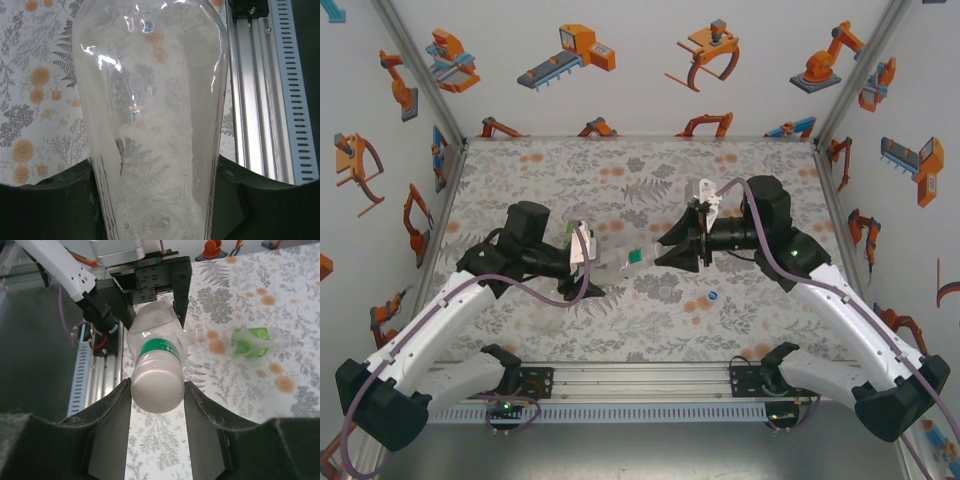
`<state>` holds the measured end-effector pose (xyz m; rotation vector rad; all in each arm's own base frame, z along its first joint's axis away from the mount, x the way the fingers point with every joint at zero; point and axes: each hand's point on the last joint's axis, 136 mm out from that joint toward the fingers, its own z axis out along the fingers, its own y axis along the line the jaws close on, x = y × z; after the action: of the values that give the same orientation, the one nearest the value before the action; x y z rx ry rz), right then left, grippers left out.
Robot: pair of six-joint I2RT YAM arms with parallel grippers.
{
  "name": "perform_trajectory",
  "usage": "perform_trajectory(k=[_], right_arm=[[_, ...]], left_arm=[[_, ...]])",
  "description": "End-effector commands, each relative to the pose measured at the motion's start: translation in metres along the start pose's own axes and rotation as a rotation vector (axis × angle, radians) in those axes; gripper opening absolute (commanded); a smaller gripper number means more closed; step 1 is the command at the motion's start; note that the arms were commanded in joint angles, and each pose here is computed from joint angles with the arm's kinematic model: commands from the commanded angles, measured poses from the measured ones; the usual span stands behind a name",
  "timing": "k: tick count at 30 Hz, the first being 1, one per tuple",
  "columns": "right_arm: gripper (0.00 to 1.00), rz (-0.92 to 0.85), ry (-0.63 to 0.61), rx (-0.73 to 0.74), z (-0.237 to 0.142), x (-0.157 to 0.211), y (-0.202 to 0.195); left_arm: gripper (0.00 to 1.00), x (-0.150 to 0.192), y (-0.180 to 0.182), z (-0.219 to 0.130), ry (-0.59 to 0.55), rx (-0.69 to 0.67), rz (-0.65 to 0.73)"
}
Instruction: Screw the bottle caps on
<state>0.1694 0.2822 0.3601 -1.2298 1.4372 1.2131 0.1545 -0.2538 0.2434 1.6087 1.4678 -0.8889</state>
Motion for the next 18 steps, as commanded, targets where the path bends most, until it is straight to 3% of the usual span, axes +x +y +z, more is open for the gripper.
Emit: perform_trajectory(k=[1,9,14,18], right_arm=[[0.0,0.262,-0.052,0.062,0.002,-0.004,-0.012],[0.0,0.891,-0.18,0.259,0.0,0.016,-0.058],[0.0,1.274,-0.074,0.342,0.008,0.055,-0.068],[0.0,1.448,-0.025,0.285,0.021,0.067,-0.066]], left_arm=[[0.0,-0.022,0.002,-0.007,-0.06,-0.022,0.078],[0.0,-0.018,0.018,-0.01,-0.04,-0.13,0.079],[0.0,-0.016,0.026,-0.011,-0.024,-0.178,0.071],[0.0,-0.015,0.028,-0.012,-0.021,-0.191,0.07]])
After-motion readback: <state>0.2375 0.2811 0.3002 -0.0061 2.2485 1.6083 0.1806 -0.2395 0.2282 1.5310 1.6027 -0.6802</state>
